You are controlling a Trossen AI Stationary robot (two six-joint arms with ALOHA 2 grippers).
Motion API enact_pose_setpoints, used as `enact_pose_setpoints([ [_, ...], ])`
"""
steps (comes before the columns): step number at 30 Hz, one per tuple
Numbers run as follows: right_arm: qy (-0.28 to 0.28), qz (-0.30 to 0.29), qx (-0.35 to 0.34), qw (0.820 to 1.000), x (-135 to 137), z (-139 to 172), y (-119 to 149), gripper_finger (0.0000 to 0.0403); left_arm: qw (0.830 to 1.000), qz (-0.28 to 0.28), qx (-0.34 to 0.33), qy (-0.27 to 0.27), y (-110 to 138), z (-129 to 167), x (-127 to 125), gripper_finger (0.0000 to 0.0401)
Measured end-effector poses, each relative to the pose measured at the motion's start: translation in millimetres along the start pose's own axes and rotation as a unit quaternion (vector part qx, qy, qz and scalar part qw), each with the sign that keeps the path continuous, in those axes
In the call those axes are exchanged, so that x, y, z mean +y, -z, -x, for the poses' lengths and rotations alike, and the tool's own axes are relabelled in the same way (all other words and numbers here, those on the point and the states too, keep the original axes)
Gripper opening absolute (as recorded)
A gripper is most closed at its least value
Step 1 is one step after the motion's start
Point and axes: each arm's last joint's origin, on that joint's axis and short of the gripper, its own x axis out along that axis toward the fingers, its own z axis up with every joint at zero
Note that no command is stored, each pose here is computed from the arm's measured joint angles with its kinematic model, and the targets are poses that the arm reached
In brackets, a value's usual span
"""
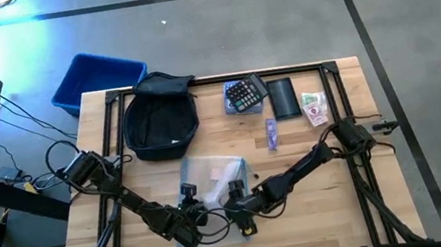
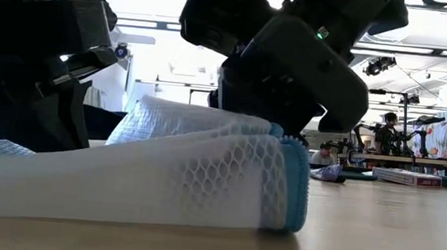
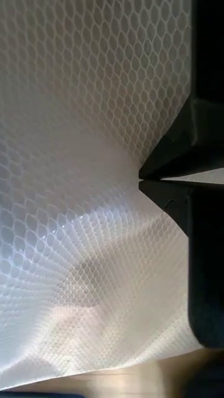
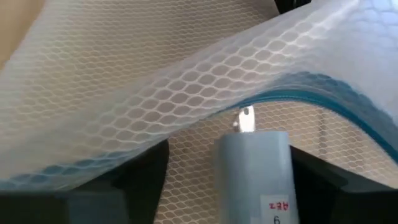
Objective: Unpack backpack
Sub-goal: Remove the blue charger adapter from the blue zipper bag
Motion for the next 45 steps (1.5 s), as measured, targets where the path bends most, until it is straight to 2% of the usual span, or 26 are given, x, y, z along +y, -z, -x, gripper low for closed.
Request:
enact_pose_setpoints([
  [6, 0.006, 0.001, 0.021, 1.0, -2, 10, 0, 0.0091, 1.0, 0.0, 0.002, 0.0, 1, 0, 0, 0.0],
  [13, 0.082, -0.026, 0.064, 0.994, -5, 64, -3, 0.009, 1.0, 0.001, 0.003, 0.0, 1, 0, 0, 0.0],
  [17, 0.144, -0.042, 0.114, 0.982, -8, 94, 7, 0.009, 1.0, 0.013, 0.003, 0.001, 1, 0, 0, 0.0],
  [20, 0.249, -0.034, 0.151, 0.956, -24, 109, 19, 0.009, 1.0, 0.017, 0.003, 0.002, 1, 0, 0, 0.0],
  [23, 0.332, -0.053, 0.179, 0.925, -54, 120, 39, 0.009, 1.0, 0.022, 0.003, 0.002, 1, 1, -1, 0.0],
  [28, 0.391, -0.171, 0.184, 0.886, -127, 134, 89, 0.009, 1.0, 0.021, -0.001, 0.002, 2, 2, -3, 0.0],
  [31, 0.428, -0.284, 0.142, 0.846, -170, 145, 122, 0.009, 1.0, 0.021, -0.004, 0.001, 2, 3, -4, 0.0],
  [34, 0.446, -0.375, 0.105, 0.806, -198, 151, 154, 0.009, 1.0, 0.021, -0.006, 0.0, 2, 3, -5, 0.0],
  [37, 0.445, -0.435, 0.067, 0.78, -217, 150, 177, 0.009, 1.0, 0.022, -0.008, 0.0, 1, 3, -5, 0.0],
  [43, 0.433, -0.488, 0.064, 0.755, -228, 146, 208, 0.0144, 1.0, 0.025, -0.011, 0.001, 1, 3, -5, 0.0],
  [45, 0.432, -0.484, 0.073, 0.757, -228, 146, 210, 0.0165, 1.0, 0.025, -0.011, 0.001, 1, 3, -5, 0.0],
])
